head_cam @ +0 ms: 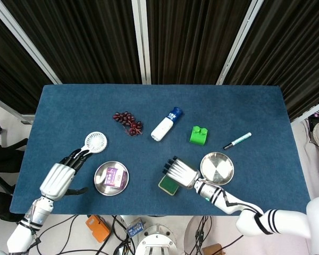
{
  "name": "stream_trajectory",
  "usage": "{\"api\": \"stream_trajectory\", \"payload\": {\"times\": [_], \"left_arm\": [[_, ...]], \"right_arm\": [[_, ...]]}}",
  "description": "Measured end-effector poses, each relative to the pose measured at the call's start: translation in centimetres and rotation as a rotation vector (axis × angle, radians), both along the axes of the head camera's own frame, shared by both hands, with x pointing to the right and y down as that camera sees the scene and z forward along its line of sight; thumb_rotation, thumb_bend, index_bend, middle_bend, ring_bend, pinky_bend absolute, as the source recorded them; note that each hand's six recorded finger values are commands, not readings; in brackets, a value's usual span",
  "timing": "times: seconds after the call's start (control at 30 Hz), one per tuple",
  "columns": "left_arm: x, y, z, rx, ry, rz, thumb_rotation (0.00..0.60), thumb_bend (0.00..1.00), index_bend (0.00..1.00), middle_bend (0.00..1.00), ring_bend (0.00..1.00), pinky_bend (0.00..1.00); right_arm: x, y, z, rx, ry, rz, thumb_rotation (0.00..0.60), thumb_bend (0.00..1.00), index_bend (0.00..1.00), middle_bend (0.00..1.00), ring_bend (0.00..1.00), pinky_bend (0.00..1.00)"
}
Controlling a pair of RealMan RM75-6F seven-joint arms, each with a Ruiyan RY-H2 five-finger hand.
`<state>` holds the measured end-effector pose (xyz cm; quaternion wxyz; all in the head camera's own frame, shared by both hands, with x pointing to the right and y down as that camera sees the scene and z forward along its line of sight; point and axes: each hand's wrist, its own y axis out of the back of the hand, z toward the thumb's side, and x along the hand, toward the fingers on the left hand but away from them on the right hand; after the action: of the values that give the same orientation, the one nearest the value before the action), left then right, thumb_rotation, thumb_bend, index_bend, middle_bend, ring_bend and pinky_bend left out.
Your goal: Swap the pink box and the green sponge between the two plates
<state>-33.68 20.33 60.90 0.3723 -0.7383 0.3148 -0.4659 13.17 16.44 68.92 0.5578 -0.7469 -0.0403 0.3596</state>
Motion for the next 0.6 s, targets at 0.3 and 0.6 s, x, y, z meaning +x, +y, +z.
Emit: {"api": "stream_trajectory", "payload": {"times": [0.3, 0.6], "left_arm": [[-1.5, 0.3, -0.2, 0.026, -0.020, -0.010, 0.600, 0.00, 0.09, 0.08, 0.06, 0.29], [-1.4, 0.5, 0.4, 0.013, -0.023, -0.007, 0.600, 0.00, 0.09, 0.08, 0.06, 0.29]], "right_arm": [[9.6, -3.2, -1.8, 0.075, 0.072, 0.189, 0.600, 0.42, 0.72, 0.49, 0.42, 0.49], [15.4, -1.8, 0.0, 0.012, 0.137, 0.258, 0.600, 0.42, 0.42, 0.42, 0.36, 0.48]]}}
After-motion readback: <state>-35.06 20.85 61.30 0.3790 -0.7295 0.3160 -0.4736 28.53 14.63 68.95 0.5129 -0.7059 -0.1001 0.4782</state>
